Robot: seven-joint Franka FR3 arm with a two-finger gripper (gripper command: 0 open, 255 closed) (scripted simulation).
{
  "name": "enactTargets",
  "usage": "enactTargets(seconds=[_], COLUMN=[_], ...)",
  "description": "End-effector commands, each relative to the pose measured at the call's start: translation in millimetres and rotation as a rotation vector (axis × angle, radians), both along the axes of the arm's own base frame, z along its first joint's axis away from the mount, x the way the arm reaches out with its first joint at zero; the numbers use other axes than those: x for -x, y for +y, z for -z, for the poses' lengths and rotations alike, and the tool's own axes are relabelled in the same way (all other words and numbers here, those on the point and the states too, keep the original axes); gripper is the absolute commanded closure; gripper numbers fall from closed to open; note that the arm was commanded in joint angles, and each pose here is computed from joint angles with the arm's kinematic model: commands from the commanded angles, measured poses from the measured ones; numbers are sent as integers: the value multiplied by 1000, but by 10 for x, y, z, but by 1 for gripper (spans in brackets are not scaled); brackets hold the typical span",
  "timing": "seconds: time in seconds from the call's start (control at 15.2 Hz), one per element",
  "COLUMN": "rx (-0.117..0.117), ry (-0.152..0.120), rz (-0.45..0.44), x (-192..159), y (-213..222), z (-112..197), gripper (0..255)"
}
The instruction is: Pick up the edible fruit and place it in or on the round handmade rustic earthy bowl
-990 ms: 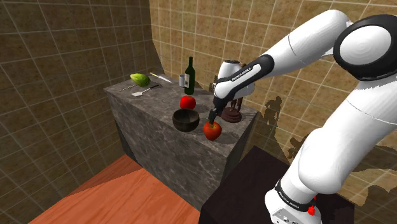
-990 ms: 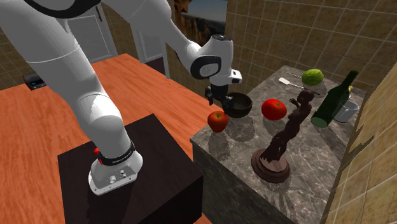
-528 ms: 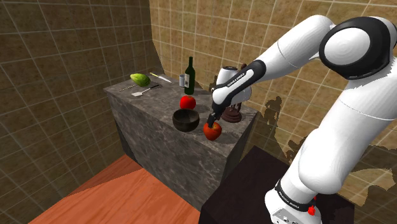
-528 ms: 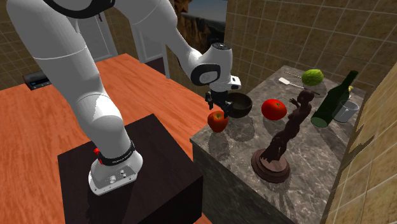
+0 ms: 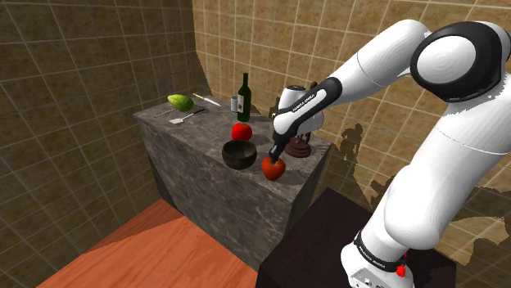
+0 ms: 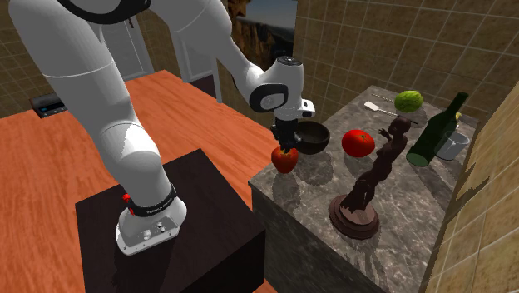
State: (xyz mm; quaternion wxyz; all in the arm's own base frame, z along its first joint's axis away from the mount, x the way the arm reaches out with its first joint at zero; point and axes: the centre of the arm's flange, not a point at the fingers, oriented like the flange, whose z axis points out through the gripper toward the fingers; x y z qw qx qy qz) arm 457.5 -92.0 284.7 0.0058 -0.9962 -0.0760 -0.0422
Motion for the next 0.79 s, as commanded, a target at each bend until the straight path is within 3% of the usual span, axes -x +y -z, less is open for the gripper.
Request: enactTargets(seconds=[0.0, 0.4, 0.73], rx=[0, 0, 0], ry=[0, 0, 0], rz=[0, 0, 0], x=[0, 0, 0], y=[0, 0, 0], z=[0, 1, -263], gripper=[255, 255, 255])
